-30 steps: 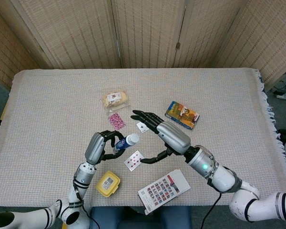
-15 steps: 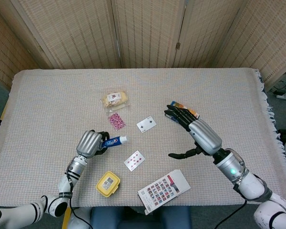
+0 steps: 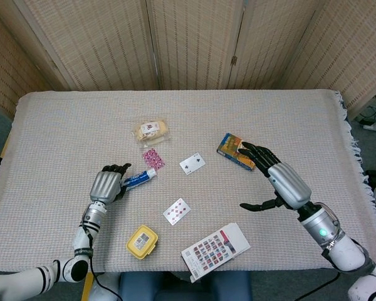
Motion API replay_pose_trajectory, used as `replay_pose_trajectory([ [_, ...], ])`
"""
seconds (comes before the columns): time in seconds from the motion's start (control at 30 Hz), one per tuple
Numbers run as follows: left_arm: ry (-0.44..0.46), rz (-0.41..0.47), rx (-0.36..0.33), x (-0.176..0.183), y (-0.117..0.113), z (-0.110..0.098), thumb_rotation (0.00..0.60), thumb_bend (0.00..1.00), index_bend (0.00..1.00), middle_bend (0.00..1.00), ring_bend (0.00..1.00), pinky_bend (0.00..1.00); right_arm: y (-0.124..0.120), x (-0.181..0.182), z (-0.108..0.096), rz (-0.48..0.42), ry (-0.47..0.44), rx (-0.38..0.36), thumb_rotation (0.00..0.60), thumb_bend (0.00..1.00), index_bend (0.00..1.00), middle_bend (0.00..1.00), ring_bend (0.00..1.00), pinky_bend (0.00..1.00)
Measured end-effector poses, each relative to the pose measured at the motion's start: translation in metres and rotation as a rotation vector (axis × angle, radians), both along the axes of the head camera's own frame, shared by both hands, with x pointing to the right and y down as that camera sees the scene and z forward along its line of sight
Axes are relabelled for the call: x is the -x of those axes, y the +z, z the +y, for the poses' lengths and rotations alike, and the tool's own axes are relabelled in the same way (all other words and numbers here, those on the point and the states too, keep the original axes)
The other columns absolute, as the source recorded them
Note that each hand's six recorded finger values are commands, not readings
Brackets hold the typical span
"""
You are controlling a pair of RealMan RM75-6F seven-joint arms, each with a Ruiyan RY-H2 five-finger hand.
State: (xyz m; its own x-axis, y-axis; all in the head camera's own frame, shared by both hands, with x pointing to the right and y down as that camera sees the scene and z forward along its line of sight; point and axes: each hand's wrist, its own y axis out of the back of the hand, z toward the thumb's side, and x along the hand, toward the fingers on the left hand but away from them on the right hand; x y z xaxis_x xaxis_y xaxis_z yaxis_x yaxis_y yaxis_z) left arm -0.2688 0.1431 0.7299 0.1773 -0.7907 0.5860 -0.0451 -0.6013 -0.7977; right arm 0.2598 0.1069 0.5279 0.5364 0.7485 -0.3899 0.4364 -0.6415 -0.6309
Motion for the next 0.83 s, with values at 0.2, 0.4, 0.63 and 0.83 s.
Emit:
replay_pose_trajectory([
  [0.2,-0.029,0.019,-0.066,0.020,-0.024,-0.007,0.600,0.49,0.22,0.29,0.18,0.21,0.005,-0.031,0.009,0.103,0.054,-0.050,0.500,0.11,0.00,0.00,0.00,0.00],
  [0.4,-0.060,0.022,-0.189,0.060,-0.068,-0.013,0.600,0.49,0.27,0.29,0.21,0.20,0.013,-0.073,0.028,0.284,0.106,-0.105,0.600,0.11,0.00,0.00,0.00,0.00],
  [0.63,-0.137,0.017,-0.292,0.109,-0.120,0.001,0.600,0.49,0.28,0.29,0.21,0.19,0.023,-0.116,0.060,0.410,0.184,-0.124,0.600,0.11,0.00,0.00,0.00,0.00],
  [0.83,-0.200,0.008,-0.323,0.141,-0.144,0.033,0.600,0.49,0.29,0.29,0.21,0.17,0.030,-0.141,0.084,0.427,0.250,-0.138,0.600,0.12,0.00,0.00,0.00,0.00],
])
